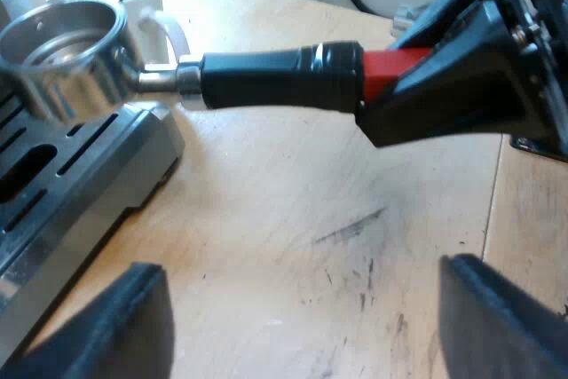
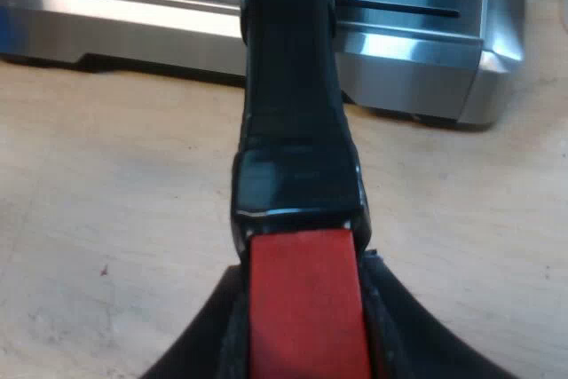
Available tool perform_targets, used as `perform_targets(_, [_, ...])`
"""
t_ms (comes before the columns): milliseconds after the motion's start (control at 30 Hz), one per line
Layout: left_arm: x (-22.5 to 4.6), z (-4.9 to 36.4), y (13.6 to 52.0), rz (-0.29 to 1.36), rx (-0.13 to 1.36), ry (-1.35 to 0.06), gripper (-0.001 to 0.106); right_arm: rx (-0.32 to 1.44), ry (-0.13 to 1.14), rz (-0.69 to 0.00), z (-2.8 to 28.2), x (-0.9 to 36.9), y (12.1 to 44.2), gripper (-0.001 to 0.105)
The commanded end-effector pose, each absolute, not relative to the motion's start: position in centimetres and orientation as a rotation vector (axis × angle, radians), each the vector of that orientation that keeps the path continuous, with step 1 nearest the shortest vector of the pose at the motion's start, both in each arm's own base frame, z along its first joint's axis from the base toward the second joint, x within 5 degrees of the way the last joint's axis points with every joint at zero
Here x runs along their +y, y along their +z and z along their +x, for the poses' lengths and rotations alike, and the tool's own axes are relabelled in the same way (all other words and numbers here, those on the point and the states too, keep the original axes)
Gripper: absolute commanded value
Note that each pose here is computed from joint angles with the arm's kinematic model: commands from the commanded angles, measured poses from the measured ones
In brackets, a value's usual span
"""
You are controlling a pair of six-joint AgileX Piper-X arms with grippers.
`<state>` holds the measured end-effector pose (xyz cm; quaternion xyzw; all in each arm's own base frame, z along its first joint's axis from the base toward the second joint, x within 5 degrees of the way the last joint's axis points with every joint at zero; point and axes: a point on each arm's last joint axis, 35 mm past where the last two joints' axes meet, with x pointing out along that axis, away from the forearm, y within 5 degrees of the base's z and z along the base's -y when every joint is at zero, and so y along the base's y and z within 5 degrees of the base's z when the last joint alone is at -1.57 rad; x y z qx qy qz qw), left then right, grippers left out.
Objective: Grind coffee beans and then tamp
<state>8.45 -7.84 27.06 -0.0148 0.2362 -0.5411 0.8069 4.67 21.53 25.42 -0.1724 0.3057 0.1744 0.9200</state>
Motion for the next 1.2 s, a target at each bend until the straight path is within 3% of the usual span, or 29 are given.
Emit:
perform_targets(33, [-7.5,7.8,27.8,-0.033,0.475,-1.175,0.061,0.568,0.354,-0.294,4.8,21.0,26.2,0.000])
perform_targets(300, [-6.6,6.3,27.9,-0.033,0.467,-1.176,0.064,0.548,0.471,-0.303,4.5,20.0,25.1,0.000])
perform_targets(533, [-6.5,6.2,27.6,-0.034,0.500,-1.172,0.064,0.500,0.622,-0.400,4.4,20.6,24.1,0.000])
perform_targets(867, [-6.4,6.1,27.3,-0.034,0.533,-1.167,0.063,0.485,0.743,-0.419,4.1,20.3,21.2,0.000])
perform_targets(1000, [-6.4,6.1,27.3,-0.030,0.532,-1.153,0.063,0.457,0.765,-0.466,4.1,20.0,20.3,0.000])
perform_targets(1200, [-6.3,6.2,27.3,-0.026,0.531,-1.136,0.063,0.452,0.768,-0.470,4.0,19.3,18.8,0.000])
